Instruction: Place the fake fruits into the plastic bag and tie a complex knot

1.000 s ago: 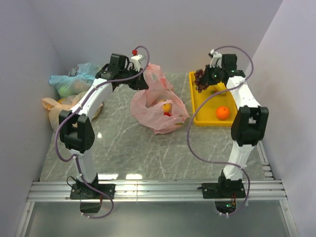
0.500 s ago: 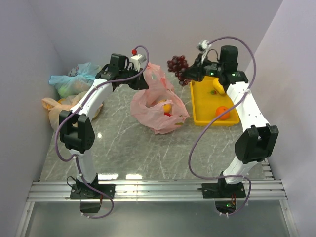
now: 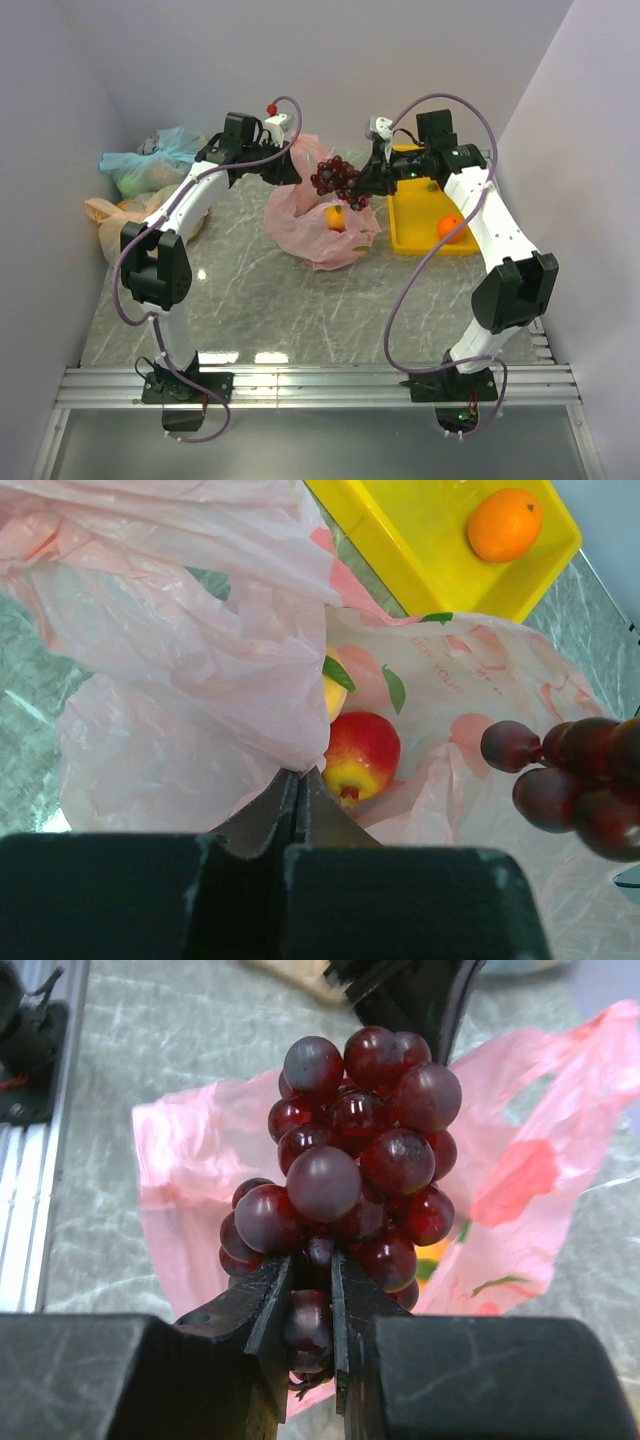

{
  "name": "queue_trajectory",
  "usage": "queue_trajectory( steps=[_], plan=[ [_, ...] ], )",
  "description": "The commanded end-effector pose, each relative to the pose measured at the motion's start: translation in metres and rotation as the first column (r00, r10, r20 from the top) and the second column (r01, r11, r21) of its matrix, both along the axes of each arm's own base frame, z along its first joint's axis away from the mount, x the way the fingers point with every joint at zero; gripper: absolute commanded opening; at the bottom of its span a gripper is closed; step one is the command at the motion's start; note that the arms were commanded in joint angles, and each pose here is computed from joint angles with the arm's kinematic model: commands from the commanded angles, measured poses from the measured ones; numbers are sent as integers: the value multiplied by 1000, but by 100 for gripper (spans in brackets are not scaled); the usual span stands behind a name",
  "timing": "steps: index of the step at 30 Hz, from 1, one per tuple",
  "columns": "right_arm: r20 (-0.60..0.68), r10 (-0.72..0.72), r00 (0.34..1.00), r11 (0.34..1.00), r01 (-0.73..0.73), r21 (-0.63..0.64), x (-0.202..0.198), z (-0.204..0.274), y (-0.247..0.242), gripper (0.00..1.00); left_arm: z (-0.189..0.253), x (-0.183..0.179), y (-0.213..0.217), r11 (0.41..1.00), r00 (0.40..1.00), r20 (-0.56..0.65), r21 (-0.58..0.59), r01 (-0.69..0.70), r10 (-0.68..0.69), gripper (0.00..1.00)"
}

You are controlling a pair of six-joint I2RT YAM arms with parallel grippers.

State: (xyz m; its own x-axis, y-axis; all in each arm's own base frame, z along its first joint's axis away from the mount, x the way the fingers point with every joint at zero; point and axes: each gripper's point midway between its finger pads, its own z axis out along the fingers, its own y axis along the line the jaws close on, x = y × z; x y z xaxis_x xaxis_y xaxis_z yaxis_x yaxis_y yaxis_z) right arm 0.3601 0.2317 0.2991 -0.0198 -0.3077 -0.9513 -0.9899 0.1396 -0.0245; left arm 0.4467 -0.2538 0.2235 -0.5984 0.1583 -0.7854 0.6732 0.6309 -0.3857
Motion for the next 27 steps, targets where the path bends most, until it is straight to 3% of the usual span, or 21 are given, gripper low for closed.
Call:
queue_trajectory(
  steps=[1, 11, 12, 13, 18, 23, 25, 27],
  plan=[
    [50, 78, 996, 997, -78, -14, -12, 15, 1, 0, 25, 2, -3, 999, 998, 60, -43, 6, -4, 0],
    [-123, 89, 988, 983, -108, -151, 4, -32, 29, 1, 35, 8, -8, 998, 998, 70, -66, 11, -6, 0],
    [-128, 82, 988, 980, -103, -168, 4, -32, 29, 8, 34, 8, -8, 998, 998, 68, -68, 10, -5, 0],
    [-124, 69, 990, 978, -91, -188, 7, -35, 29, 29, 35, 8, -7, 998, 998, 67, -68, 6, -1, 0],
    [-111, -49, 993, 989, 32, -146, 24, -16, 26, 73, 34, 7, -6, 998, 998, 69, -62, -5, 9, 0],
    [-97, -238, 966, 971, 239, -3, 60, 26, -5, 78, 33, 9, -3, 999, 997, 74, -50, -13, 17, 0],
    [-187, -377, 907, 918, 393, 58, 86, 37, -38, 81, 32, 10, -3, 999, 997, 75, -46, -14, 17, 0],
    [-170, -497, 851, 855, 514, 68, 118, 40, -68, 82, 30, 11, -3, 999, 997, 70, -45, -12, 15, 0]
  ],
)
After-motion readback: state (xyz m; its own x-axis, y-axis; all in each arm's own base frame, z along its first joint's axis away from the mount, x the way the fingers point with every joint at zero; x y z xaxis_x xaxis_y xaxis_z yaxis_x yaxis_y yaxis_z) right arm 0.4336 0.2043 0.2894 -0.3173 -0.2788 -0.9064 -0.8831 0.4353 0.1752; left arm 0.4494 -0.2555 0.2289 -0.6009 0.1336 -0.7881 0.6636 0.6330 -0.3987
